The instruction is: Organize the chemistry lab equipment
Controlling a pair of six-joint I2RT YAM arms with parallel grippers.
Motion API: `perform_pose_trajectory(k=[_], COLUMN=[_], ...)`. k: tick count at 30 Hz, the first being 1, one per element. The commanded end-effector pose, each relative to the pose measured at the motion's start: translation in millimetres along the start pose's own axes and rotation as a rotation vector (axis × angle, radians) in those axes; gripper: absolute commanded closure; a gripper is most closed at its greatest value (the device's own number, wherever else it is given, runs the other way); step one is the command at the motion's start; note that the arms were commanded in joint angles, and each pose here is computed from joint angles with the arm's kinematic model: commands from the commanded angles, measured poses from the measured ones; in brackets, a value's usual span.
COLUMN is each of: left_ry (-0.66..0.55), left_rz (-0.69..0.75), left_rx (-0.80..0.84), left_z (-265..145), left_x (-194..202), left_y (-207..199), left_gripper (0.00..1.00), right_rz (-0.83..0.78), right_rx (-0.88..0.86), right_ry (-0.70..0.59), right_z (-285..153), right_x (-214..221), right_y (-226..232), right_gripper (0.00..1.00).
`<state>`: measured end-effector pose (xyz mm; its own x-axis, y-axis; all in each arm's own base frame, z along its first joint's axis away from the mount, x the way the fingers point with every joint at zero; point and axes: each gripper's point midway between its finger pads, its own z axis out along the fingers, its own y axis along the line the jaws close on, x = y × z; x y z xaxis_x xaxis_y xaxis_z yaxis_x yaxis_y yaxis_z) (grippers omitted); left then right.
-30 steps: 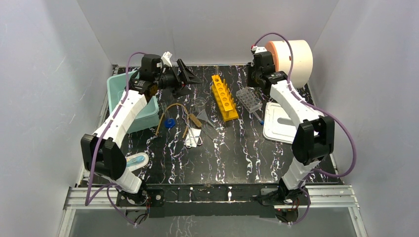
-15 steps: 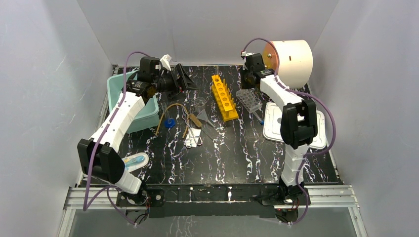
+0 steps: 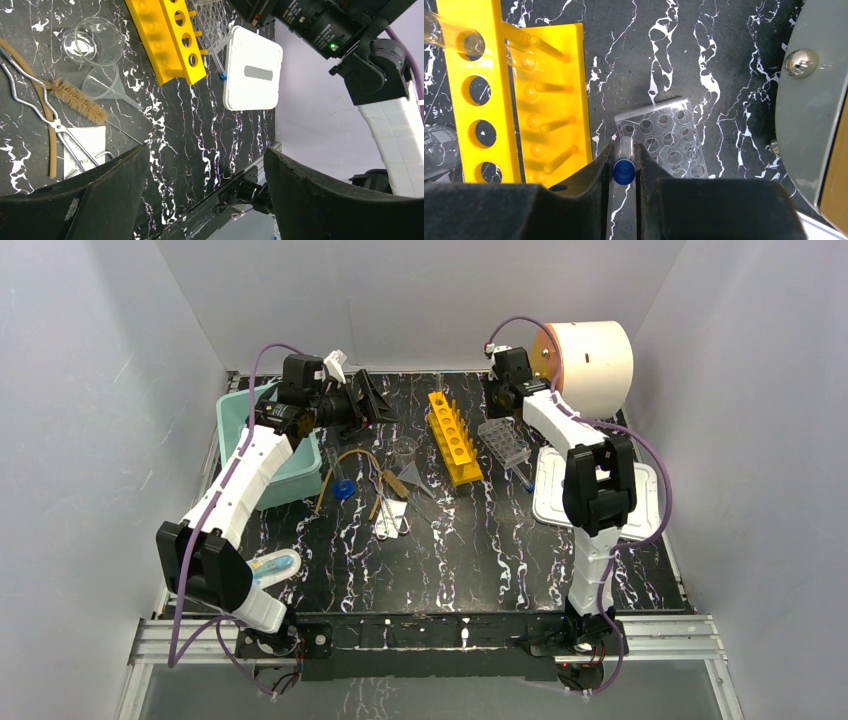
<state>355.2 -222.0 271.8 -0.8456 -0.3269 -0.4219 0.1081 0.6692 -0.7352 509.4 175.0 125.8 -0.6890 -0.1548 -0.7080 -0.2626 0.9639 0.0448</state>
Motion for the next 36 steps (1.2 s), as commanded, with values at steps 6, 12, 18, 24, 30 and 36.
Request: perform_pose_trajectory(k=[6,12,18,24,30,36], left_ry=[-0.022,-0.02,-0.019,-0.016,-0.018,-0.016], left_rz=[0.033,0.034,0.034,0.033,0.035,0.033], left_rx=[0.022,0.022,0.021,0.022,0.021,0.021], left_z=[-8.6,-7.6,-6.8,-6.2,-5.8,-4.2], left_x=[-7.2,-7.3,-7.6,-7.6,-8.6,-9.5], left_y=[-13.4,-13.0,-12.4,-12.6,-12.6,-12.4], left_gripper=[0.17,0.17,0.17,0.16,0.16,0.16], right_rz=[-0.012,-0.02,-0.036,-0.038,-0.039,-0.044], right_rx=[-0.006,-0.001,0.007,-0.003,-0.031,-0.04], right_ry=[-0.077,-0.075,-0.082,-0.076,-0.055,-0.047], right_z=[8.4,14.2,18.5,18.7,8.7,3.9], right_x=[-21.1,-16.8,-15.1,-15.8,-14.8,-12.3], right_y=[2.1,0.8,-1.7,0.4,5.2,6.6], right_gripper=[0.78,0.76,0.75,0.74,0.73,0.73])
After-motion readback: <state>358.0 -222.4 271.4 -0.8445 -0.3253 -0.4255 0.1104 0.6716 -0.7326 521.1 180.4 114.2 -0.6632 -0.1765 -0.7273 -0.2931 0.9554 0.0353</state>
